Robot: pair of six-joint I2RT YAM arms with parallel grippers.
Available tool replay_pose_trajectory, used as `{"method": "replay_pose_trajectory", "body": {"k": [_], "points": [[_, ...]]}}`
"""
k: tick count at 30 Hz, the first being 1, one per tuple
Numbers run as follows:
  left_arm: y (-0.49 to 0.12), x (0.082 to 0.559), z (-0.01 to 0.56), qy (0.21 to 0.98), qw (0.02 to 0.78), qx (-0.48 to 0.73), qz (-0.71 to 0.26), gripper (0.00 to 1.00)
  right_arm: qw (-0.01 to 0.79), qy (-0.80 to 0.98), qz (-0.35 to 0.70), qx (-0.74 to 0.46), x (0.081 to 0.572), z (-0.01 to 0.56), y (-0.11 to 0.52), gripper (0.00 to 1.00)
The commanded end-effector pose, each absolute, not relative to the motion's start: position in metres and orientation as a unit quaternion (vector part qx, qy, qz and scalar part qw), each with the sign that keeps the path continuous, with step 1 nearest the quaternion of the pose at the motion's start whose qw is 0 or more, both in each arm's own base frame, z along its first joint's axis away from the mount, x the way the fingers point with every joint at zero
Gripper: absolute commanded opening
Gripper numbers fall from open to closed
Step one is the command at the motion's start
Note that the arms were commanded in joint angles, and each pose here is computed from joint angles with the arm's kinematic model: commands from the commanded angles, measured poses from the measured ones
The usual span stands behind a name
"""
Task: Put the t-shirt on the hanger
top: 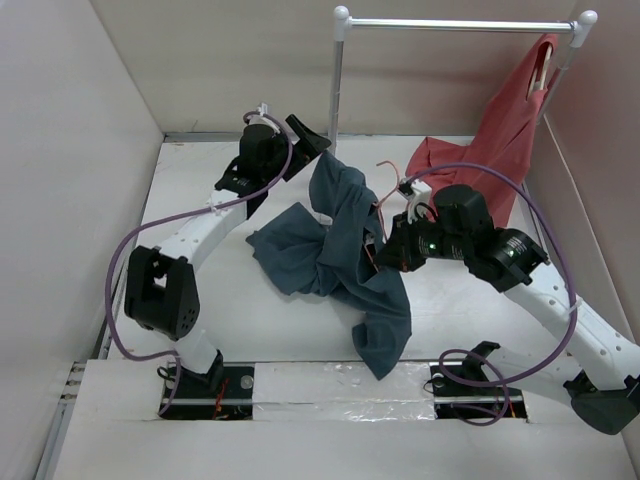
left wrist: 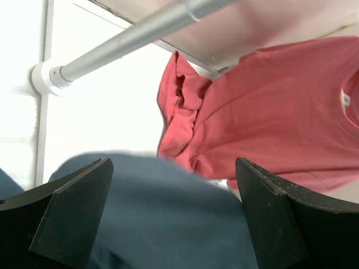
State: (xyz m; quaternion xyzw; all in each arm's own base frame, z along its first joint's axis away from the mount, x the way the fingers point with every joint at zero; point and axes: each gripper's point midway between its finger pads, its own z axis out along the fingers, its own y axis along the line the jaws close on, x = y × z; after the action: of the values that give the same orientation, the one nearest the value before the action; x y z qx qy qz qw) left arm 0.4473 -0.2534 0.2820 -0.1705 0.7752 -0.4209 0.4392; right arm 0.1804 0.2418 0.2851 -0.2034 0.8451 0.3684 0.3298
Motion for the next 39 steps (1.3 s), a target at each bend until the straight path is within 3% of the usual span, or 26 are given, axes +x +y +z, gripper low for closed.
{"method": "replay_pose_trajectory", "body": {"k": [1,6,11,12,13,15,16,17,28,33,37,39], "points": [[-0.261,0.465,0.317,0.736,0.469,-0.158,-0.462,0.89,0.366,0.807,0.403,-0.229,0.175,0.322,0.244,0.0],[-0.276,0.473,0.311,0.737,0.447,-0.148,-0.485,0.95,0.367,0.802,0.409,-0.232,0.172,0.328,0.245,0.0],[-0.281,0.473,0.296,0.738,0.429,-0.153,-0.497,0.86,0.37,0.803,0.407,-0.23,0.174,0.327,0.245,0.0],[-0.281,0.473,0.295,0.739,0.427,-0.155,-0.498,0.78,0.368,0.803,0.409,-0.231,0.174,0.326,0.246,0.0],[-0.283,0.473,0.294,0.739,0.424,-0.154,-0.501,0.61,0.366,0.803,0.409,-0.23,0.175,0.326,0.247,0.0],[-0.287,0.474,0.3,0.731,0.422,-0.151,-0.515,0.37,0.364,0.805,0.409,-0.23,0.175,0.325,0.247,0.0],[-0.289,0.474,0.297,0.732,0.416,-0.151,-0.518,0.1,0.364,0.805,0.408,-0.23,0.175,0.324,0.247,0.0],[-0.289,0.475,0.298,0.731,0.417,-0.151,-0.518,0.0,0.367,0.806,0.406,-0.225,0.177,0.326,0.245,0.0],[-0.24,0.489,0.301,0.736,0.464,-0.172,-0.461,0.0,0.375,0.813,0.394,-0.209,0.17,0.337,0.225,0.0],[-0.261,0.445,0.325,0.7,0.511,0.014,-0.499,0.0,0.375,0.819,0.384,-0.202,0.176,0.33,0.214,0.0],[-0.275,0.41,0.318,0.696,0.507,0.093,-0.499,0.46,0.375,0.816,0.394,-0.196,0.184,0.33,0.212,0.0],[-0.281,0.402,0.313,0.694,0.499,0.111,-0.506,0.55,0.374,0.811,0.404,-0.197,0.185,0.334,0.211,0.0]]}}
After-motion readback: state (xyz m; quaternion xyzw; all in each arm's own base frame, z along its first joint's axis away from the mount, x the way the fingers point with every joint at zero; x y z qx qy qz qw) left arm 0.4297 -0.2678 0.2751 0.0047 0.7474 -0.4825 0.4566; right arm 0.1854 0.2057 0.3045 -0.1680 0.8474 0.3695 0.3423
